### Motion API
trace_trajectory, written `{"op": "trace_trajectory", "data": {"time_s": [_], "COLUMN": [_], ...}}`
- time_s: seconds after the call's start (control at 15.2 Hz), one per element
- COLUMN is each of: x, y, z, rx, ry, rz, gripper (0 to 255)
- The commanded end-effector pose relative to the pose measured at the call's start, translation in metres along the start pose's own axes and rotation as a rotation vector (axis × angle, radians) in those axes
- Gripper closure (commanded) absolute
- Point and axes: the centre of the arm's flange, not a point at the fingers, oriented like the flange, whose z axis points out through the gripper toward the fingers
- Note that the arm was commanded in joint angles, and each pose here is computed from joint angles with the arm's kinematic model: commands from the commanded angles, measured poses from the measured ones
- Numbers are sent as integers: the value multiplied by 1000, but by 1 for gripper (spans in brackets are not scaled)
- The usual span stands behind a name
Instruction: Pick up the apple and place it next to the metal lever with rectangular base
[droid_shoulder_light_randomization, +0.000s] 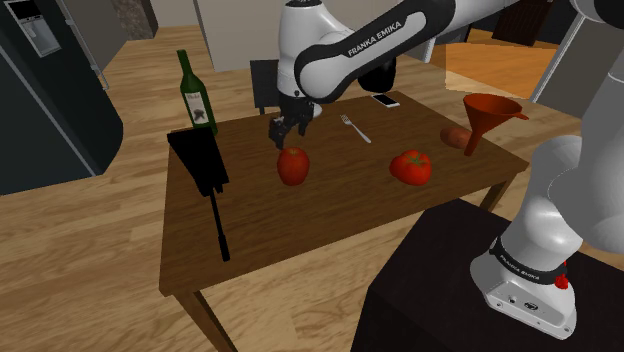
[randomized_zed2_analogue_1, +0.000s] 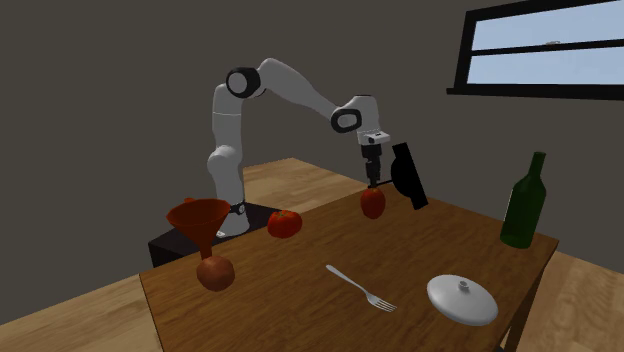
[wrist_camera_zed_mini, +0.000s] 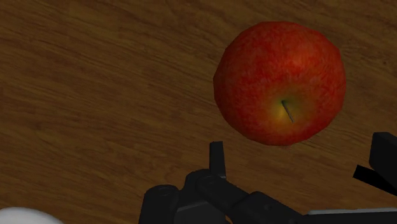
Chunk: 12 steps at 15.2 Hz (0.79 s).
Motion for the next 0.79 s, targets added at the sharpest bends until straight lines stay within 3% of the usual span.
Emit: {"op": "trace_trajectory", "data": {"time_s": [0.0,0.2,0.73], "x": [0,0,0], "y": [0,0,0], "z": [-13,-50,-50], "rx": [0,0,0], "ry": [0,0,0], "rz": [0,0,0], "gripper": [0,0,0]}}
